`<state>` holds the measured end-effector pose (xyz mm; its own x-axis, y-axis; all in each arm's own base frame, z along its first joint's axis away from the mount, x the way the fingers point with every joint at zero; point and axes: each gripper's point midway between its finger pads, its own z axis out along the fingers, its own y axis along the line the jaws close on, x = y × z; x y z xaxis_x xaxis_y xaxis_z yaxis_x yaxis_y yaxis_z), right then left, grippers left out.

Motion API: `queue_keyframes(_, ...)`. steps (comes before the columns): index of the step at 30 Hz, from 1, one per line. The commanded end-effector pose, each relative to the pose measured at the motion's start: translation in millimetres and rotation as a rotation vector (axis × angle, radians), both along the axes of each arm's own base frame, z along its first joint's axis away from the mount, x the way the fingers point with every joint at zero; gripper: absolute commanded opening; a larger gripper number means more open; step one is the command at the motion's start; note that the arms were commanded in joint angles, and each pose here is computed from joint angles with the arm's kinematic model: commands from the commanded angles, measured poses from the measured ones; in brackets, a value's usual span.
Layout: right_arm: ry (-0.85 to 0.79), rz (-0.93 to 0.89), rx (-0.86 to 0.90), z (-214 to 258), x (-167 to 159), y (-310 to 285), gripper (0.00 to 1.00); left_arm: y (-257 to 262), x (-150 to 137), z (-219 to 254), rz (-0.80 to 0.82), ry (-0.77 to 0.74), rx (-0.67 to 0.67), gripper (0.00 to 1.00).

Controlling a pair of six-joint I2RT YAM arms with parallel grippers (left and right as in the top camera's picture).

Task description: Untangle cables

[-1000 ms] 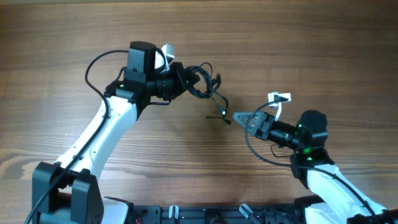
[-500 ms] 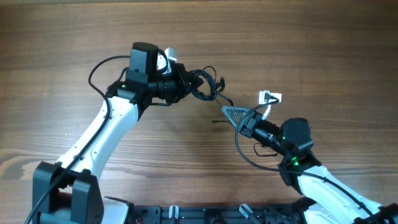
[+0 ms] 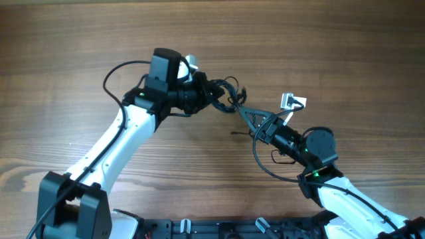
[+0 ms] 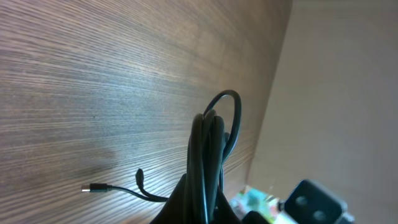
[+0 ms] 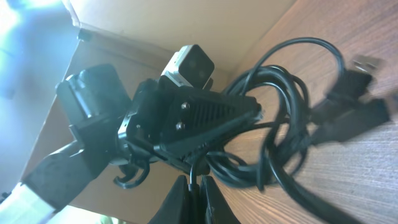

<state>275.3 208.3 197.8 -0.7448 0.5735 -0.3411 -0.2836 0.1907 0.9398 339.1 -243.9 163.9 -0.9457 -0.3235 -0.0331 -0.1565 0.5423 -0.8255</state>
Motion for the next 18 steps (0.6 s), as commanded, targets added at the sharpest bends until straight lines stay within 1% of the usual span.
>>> queue_keyframes(1,-0.079,-0.025,-0.045,6,5,-2,0.05,-17,-11,9,-0.141,-0.171,0.051,0.04)
queue_keyframes(4,-0.02,-0.047,-0.072,-9,10,-8,0.05,-32,-21,11,-0.256,-0.286,0.077,0.04)
queue_keyframes(7,0.014,-0.084,-0.126,-25,16,-19,0.05,-38,-27,11,-0.331,-0.367,0.1,0.04)
queue_keyframes(11,0.059,-0.057,-0.146,-36,12,-17,0.05,-49,-30,18,-0.361,-0.407,0.073,0.04)
queue_keyframes(18,0.087,-0.06,-0.137,-39,12,-17,0.05,-80,-59,21,-0.459,-0.428,0.044,0.04)
